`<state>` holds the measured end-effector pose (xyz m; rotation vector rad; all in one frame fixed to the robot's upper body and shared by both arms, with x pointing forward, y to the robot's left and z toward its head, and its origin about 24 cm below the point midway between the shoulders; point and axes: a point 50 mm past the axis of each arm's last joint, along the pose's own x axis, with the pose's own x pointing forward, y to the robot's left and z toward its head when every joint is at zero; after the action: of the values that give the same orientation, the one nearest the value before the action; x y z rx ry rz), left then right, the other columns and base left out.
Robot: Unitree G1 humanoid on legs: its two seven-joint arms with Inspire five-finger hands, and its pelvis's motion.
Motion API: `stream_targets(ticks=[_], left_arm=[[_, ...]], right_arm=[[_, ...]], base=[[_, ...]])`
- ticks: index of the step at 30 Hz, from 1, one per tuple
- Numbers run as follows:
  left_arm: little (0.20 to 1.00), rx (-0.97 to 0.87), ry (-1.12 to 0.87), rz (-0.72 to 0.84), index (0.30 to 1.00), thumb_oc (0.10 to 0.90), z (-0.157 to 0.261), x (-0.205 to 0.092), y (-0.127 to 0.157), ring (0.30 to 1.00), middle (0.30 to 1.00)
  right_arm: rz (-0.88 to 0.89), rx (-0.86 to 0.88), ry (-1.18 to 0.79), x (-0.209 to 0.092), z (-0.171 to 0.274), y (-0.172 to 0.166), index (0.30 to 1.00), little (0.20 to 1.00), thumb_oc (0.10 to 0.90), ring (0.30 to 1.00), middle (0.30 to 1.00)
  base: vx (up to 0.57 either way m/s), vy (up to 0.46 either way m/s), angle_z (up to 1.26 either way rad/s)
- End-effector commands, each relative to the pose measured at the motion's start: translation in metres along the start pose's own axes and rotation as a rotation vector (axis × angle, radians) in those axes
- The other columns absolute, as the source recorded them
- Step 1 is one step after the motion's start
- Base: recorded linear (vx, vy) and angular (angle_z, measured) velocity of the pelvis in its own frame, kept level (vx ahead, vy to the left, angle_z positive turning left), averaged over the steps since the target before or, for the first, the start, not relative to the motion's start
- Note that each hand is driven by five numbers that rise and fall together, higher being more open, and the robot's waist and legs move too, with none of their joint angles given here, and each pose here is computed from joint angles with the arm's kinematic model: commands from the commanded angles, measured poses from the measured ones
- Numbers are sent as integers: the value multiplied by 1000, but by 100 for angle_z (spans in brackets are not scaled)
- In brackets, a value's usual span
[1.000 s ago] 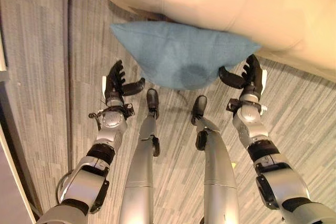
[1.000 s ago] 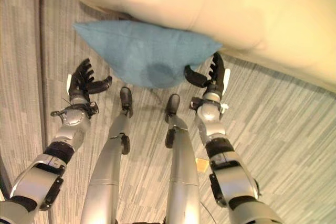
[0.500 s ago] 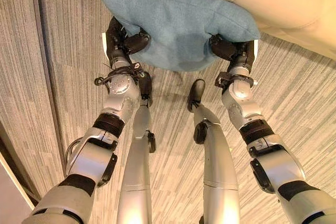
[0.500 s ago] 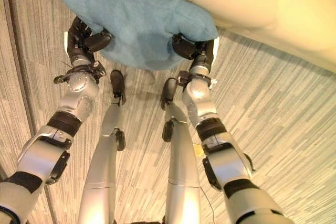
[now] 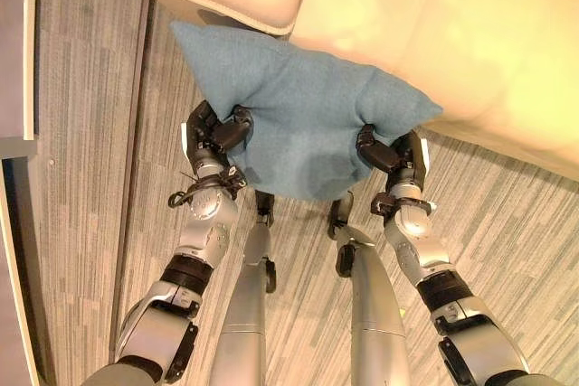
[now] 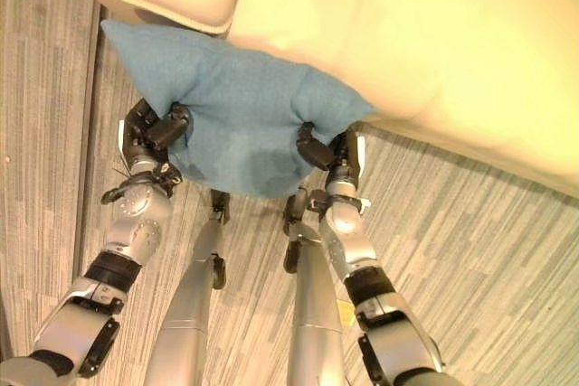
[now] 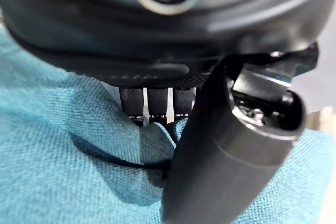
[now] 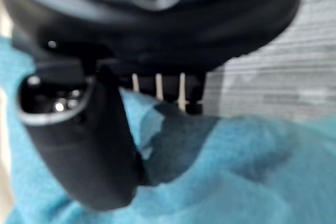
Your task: Pick up all the scattered cushions and arrange them neatly on the sofa.
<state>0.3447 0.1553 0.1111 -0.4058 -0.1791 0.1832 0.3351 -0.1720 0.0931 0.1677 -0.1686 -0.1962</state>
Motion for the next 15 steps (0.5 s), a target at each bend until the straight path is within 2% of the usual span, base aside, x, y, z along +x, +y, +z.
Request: stream_targets(ticks=[1,7,13,15], left_arm=[[300,-42,-138,-340,300,400,13,-14,-66,300,300],[300,-38,-65,-378,300,400,-8,-53,-33,300,300],[300,77,13,-354,300,400,-24,-80,9,300,300],[300,101,20,-353,300,400,-24,-83,15,300,300]], right_arm=[[246,122,-223,-10,35,57,300,300,400,300,300],[205,58,-190,-46,16,17,300,300,400,300,300],[235,-68,-178,-69,12,-5,300,300,400,300,300],[246,-88,-176,-72,12,-7,300,300,400,300,300]], base=[[0,0,0],[92,2,-5],[199,-9,-10],[130,5,-8]])
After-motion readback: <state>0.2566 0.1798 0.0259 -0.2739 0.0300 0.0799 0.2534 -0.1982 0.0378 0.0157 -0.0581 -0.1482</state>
